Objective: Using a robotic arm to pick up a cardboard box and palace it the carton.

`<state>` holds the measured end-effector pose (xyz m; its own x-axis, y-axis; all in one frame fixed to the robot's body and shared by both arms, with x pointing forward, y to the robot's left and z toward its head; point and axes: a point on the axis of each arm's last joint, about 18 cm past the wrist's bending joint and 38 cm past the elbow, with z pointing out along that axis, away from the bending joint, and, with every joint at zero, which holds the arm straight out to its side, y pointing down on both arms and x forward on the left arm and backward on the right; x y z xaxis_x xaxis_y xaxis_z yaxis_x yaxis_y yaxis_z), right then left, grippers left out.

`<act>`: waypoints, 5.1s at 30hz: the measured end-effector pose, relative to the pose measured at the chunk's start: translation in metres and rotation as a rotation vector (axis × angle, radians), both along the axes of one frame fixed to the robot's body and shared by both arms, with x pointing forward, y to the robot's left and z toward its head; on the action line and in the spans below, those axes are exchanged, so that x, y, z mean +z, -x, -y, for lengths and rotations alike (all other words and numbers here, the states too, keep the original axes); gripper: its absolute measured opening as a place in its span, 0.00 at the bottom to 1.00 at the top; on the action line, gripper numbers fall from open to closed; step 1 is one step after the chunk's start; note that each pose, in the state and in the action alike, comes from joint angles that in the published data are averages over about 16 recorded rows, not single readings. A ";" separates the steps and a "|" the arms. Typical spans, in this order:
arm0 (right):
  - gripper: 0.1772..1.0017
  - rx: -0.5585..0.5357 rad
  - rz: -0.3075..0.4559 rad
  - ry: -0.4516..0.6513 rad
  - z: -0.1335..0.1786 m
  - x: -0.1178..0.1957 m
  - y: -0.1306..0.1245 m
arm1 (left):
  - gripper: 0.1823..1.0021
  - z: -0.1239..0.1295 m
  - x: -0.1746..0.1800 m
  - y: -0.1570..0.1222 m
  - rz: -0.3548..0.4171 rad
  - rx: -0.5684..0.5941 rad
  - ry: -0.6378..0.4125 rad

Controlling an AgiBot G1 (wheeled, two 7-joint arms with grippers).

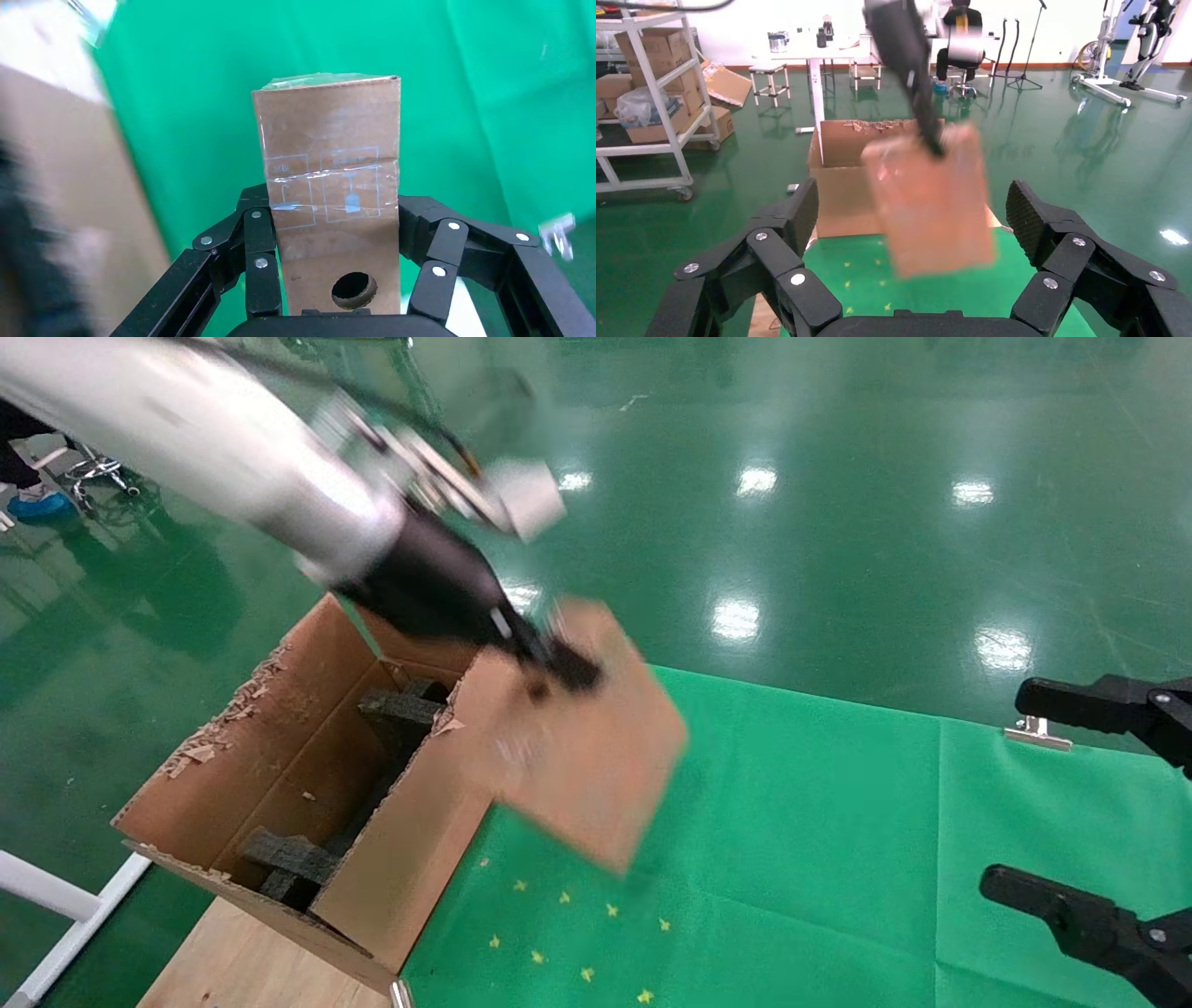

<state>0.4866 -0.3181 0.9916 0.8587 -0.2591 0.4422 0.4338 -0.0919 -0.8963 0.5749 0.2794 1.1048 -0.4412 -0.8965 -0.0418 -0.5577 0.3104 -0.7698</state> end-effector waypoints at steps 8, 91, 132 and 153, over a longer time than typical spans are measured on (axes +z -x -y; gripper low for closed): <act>0.98 0.000 0.000 0.000 0.000 0.000 0.000 | 0.25 -0.081 0.066 0.039 0.248 0.106 0.013; 1.00 0.000 0.000 0.000 0.000 0.000 0.000 | 0.31 -0.310 -0.187 -0.040 0.027 0.407 -0.219; 1.00 -0.001 0.000 -0.001 0.000 0.000 0.000 | 1.00 -0.258 -0.063 -0.010 0.291 0.109 -0.015; 1.00 -0.001 -0.001 -0.001 0.000 0.000 0.000 | 1.00 -0.178 -0.079 -0.025 0.393 -0.215 0.040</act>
<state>0.4868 -0.3183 0.9915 0.8587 -0.2602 0.4415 0.4333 -0.0917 -0.8966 0.6002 0.4577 1.0253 -0.5755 -0.7903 -0.2101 -0.1469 0.3527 -0.9241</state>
